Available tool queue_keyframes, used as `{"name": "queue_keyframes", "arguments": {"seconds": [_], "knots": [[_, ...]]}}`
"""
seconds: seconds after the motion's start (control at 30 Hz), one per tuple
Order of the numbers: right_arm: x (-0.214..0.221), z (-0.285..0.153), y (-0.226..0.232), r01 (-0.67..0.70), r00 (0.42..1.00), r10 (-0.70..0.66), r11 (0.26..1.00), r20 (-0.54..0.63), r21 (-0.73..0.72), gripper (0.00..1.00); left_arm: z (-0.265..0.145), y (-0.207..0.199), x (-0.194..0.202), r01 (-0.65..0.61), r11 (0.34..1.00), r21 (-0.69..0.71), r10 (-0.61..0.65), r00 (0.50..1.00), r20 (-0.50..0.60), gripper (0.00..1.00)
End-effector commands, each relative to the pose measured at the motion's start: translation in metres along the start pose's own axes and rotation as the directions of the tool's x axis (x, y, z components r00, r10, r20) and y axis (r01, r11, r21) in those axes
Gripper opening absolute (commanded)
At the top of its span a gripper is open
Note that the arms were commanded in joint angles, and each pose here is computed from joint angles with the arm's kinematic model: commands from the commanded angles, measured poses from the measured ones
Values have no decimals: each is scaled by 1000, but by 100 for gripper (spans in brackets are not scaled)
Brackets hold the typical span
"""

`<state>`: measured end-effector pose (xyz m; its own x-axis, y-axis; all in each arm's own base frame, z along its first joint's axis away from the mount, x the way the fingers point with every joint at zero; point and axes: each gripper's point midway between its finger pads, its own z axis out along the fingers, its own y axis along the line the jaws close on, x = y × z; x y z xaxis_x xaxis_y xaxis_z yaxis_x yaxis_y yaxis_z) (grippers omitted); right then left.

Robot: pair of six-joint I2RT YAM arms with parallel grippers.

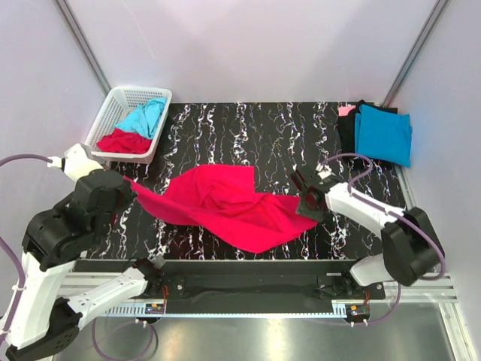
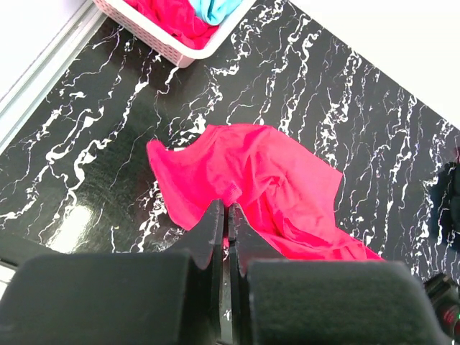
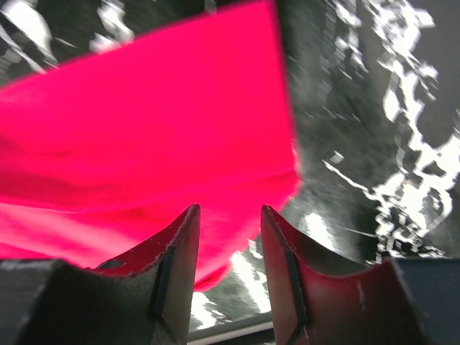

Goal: Fold and stack the t-shirts
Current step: Flatten the tshirt out

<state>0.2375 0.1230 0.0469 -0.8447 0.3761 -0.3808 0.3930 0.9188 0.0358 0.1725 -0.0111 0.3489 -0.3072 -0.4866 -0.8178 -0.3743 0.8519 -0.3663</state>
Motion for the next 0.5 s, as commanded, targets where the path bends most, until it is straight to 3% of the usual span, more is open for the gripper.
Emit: {"name": "queue_keyframes", "arguments": {"seconds": [0.0, 0.23, 0.3, 0.47], "knots": [[6, -10, -9, -37, 999, 37, 998, 16, -43, 46, -3, 30, 14, -120, 987, -109, 113, 992, -64, 0], [43, -5, -27, -56, 996, 50, 995, -69, -78, 39, 7, 17, 34, -134, 989, -62, 126, 984, -123, 0], [51, -7, -24, -57, 994, 46, 992, -97, -116, 32, 9, 14, 40, -138, 989, -54, 129, 982, -138, 0], [59, -8, -21, -56, 992, 36, 986, -125, -157, 32, 13, 11, 49, -146, 988, -44, 137, 976, -167, 0]]}}
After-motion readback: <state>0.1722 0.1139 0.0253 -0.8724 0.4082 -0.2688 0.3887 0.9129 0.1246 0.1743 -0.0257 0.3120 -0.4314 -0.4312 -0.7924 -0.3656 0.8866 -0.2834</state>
